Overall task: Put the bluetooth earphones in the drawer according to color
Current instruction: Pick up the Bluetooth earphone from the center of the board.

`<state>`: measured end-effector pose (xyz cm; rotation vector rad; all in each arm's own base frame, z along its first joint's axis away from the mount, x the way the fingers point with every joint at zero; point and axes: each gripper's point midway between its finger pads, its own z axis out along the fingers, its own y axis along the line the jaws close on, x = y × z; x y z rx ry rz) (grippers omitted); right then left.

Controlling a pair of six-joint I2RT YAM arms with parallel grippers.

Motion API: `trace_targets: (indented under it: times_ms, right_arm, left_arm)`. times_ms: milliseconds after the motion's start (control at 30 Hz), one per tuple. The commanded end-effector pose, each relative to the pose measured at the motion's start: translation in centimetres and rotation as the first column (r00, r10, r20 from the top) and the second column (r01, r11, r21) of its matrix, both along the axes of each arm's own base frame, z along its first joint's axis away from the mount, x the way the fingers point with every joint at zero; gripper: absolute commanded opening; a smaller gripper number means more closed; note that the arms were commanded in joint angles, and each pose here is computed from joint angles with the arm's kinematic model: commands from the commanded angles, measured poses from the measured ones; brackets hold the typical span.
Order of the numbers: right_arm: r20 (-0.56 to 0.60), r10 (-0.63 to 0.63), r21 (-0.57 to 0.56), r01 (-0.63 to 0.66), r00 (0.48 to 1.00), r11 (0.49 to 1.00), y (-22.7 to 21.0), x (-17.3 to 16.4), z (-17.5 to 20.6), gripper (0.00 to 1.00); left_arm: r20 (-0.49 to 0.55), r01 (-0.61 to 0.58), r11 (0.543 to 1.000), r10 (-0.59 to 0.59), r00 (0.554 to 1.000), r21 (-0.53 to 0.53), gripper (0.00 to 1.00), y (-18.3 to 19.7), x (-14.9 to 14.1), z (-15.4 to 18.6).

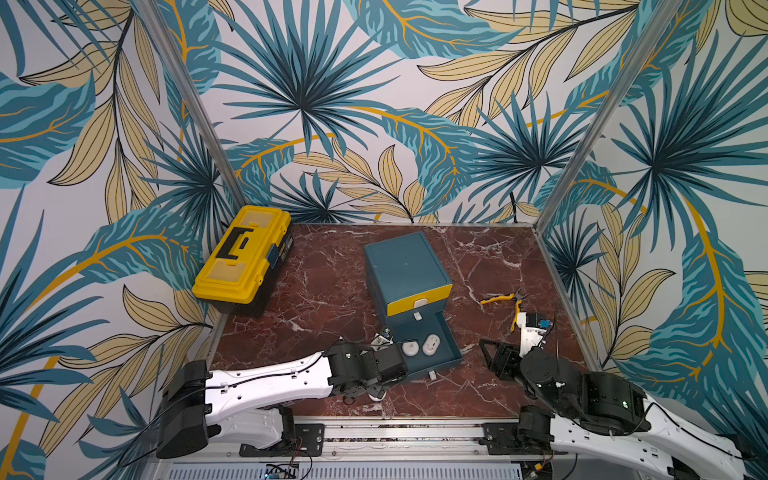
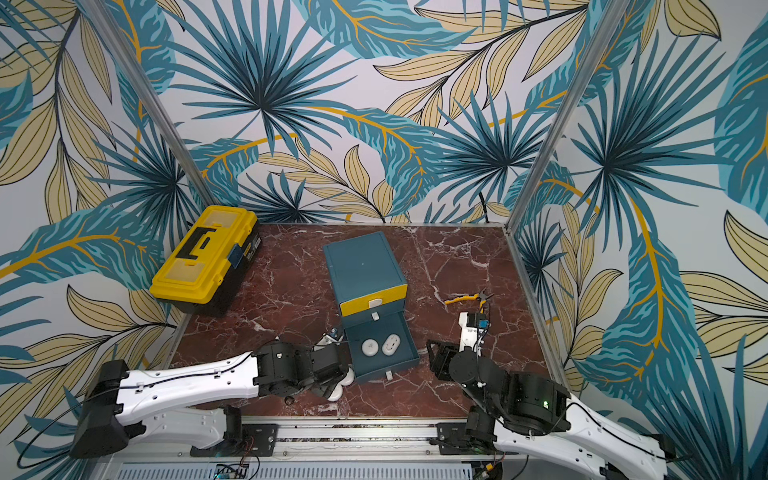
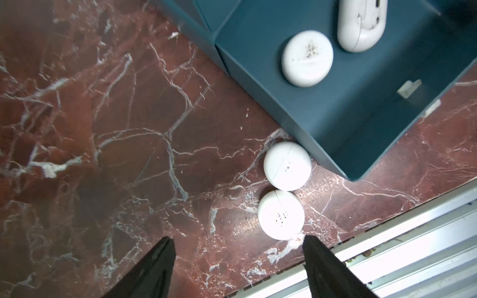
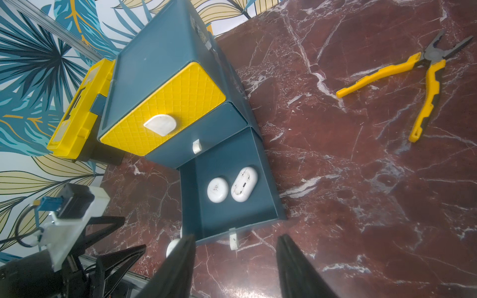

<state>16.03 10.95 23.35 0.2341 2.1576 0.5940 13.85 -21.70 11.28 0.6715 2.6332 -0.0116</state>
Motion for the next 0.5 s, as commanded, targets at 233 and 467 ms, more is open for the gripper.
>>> trace_targets:
  times_ms: [233,467]
  right_arm:
    - [-0.005,-0.001,0.038,0.002,1.0,0.999,-0.2,-0.3,-0.2,0.56]
    - [-0.005,0.002,0.032,-0.002,1.0,0.999,-0.2,-0.3,-0.1,0.56]
  left_arm:
    - [-0.191,0.028,0.999,-0.036,0.981,-0.046,0.85,-2.7,-2.4,-5.6]
    - [-0.237,-0.017,0.999,0.023,0.971,0.028,0.85,-0.8,-2.7,-7.6]
